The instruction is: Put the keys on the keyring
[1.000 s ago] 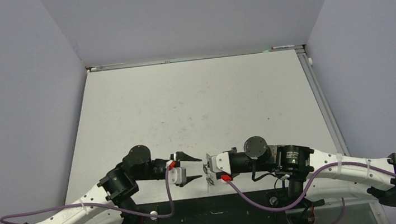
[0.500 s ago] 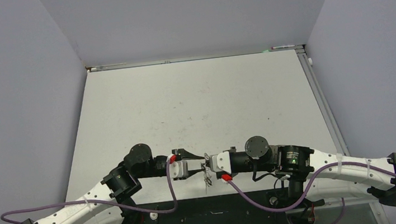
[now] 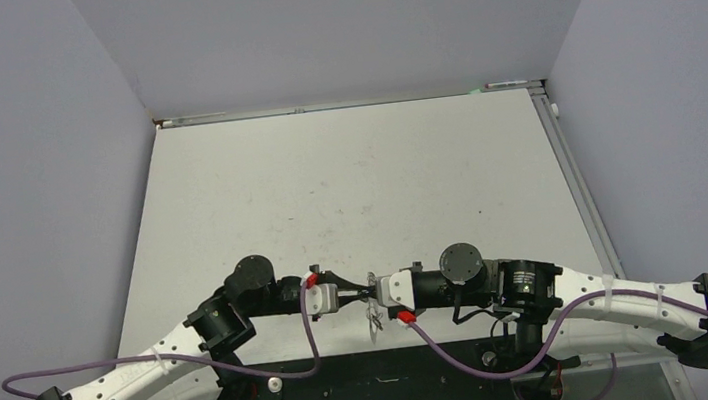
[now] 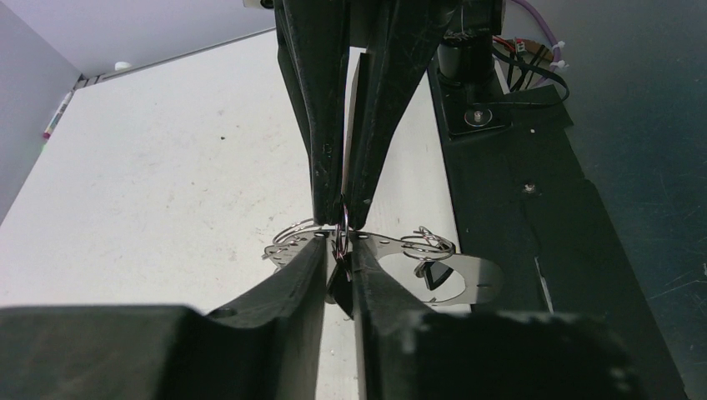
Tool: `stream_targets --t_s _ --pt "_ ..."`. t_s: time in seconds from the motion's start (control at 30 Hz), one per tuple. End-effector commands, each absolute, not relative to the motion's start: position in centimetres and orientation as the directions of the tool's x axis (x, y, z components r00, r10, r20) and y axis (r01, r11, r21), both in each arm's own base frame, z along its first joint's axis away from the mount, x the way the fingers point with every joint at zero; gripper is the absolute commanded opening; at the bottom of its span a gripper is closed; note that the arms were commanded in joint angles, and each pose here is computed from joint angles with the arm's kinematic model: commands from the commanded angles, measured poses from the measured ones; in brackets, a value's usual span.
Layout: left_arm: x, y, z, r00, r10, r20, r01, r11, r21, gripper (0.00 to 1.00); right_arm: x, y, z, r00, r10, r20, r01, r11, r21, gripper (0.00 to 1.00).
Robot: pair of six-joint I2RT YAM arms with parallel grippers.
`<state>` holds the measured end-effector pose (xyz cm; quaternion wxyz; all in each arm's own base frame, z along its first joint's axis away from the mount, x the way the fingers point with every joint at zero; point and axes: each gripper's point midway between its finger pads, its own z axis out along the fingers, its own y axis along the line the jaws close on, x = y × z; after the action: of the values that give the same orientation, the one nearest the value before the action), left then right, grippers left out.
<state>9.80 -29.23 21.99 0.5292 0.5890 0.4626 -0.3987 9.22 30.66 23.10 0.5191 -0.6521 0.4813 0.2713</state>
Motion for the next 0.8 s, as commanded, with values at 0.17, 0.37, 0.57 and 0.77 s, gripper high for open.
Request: stream_targets --t_s 0.17,0.37,0.57,0.77 --pt "11.4 -29.4 24.5 0.251 0.083 -0.964 0.962 0.090 0.258 0.00 8.7 31.5 26.3 0.413 -0.234 -0.880 -0.902 0.033 -0.431 0.05" --pt "12.3 -29.3 24.0 0.220 0.147 -0.964 0.962 0.129 0.239 0.00 9.4 31.0 26.3 0.391 -0.277 -0.878 -0.903 0.069 -0.424 0.18" --pt "13.0 -29.0 23.5 0.207 0.192 -0.959 0.959 0.155 0.238 0.00 10.2 30.2 26.4 0.378 -0.340 -0.861 -0.896 0.098 -0.433 0.34" --pt "12.8 -29.1 22.5 0.186 0.231 -0.955 0.966 0.137 0.221 0.00 10.6 30.8 26.1 0.379 -0.365 -0.850 -0.894 0.092 -0.438 0.35"
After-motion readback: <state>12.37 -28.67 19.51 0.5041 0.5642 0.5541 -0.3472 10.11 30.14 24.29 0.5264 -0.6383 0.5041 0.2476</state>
